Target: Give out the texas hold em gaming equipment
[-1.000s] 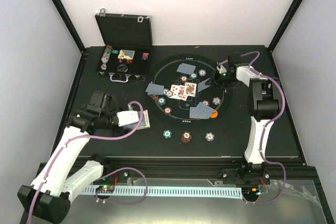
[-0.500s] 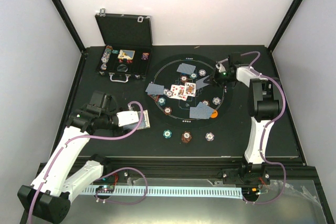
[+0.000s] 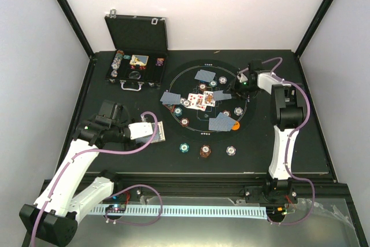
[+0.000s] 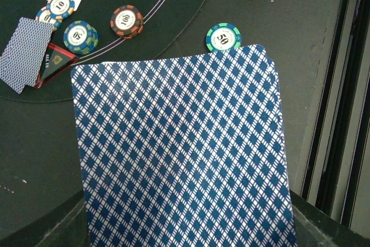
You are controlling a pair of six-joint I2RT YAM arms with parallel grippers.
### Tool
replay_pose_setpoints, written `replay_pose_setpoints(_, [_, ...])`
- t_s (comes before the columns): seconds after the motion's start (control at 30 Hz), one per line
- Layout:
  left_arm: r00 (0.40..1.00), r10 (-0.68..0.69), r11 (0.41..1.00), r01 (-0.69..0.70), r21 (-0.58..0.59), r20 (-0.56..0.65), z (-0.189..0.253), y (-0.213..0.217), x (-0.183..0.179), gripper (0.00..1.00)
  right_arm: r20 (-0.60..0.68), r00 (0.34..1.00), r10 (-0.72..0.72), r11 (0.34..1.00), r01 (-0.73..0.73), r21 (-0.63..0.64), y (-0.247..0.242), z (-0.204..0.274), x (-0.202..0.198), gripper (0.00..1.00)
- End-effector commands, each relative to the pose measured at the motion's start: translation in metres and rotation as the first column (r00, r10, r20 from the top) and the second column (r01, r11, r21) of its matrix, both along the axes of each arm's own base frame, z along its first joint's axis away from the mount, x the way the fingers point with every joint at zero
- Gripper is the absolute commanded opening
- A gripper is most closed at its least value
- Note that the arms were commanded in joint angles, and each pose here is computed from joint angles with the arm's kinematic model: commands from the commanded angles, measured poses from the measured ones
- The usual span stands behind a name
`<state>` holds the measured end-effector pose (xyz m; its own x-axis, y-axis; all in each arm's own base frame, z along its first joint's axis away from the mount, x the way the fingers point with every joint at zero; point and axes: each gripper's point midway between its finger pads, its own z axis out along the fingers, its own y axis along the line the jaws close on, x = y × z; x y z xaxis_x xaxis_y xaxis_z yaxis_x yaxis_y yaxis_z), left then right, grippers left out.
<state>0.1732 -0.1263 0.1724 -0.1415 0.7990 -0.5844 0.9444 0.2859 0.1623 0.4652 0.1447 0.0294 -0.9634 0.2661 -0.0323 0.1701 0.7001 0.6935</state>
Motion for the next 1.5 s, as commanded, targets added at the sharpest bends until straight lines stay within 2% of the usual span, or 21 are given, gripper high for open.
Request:
replay_pose_setpoints(0.0, [1.000,-0.012,1.000,0.012,-0.005,0.027,0.011,-0.001,0.000,0.35,0.031,0.999,-0.022,0.983,0.028,-0.181,-0.022,0.013,0.004,0.44])
replay_pose_setpoints(0.2, [0.999,-0.017,1.000,0.018,-0.012,0.030,0.013,-0.002,0.001,0.35,0.094,0.994,-0.055,0.920,0.087,-0.381,-0.054,0.041,0.001,0.55])
replay_pose_setpoints(0.3, [0.999,-0.019,1.000,0.019,-0.020,0.026,0.014,-0.004,0.001,0.35,0.146,0.988,-0.052,0.906,0.108,-0.409,-0.054,0.064,-0.005,0.63])
replay_pose_setpoints(0.43, [1.000,-0.018,0.999,0.019,-0.027,0.018,0.015,-0.006,0.002,0.35,0.234,0.972,-0.009,0.965,0.070,-0.251,-0.007,0.108,-0.023,0.72])
replay_pose_setpoints(0.6, [1.000,-0.018,0.999,0.019,-0.037,0.021,0.018,-0.007,0.004,0.35,0.302,0.942,0.149,0.988,-0.150,-0.021,0.097,0.152,-0.082,0.85])
replay_pose_setpoints(0.77, [1.000,-0.018,0.999,0.019,-0.038,0.021,0.018,-0.007,0.004,0.35,0.364,0.887,0.283,0.907,-0.371,0.198,0.186,0.190,-0.158,0.92])
replay_pose_setpoints(0.87, [1.000,-0.018,0.999,0.019,-0.040,0.020,0.017,-0.008,0.004,0.35,0.372,0.858,0.354,0.843,-0.465,0.271,0.223,0.201,-0.197,0.93])
replay_pose_setpoints(0.9, [1.000,-0.018,0.999,0.019,-0.043,0.022,0.018,-0.008,0.005,0.35,0.372,0.832,0.411,0.788,-0.529,0.314,0.249,0.206,-0.227,0.94])
replay_pose_setpoints(1.13, [1.000,-0.017,0.999,0.018,-0.043,0.024,0.018,-0.008,0.005,0.35,0.344,0.795,0.500,0.729,-0.600,0.328,0.281,0.191,-0.264,0.93])
replay_pose_setpoints(1.47, [1.000,-0.017,0.999,0.018,-0.045,0.026,0.020,-0.008,0.004,0.35,0.292,0.783,0.549,0.739,-0.618,0.269,0.287,0.161,-0.274,0.90])
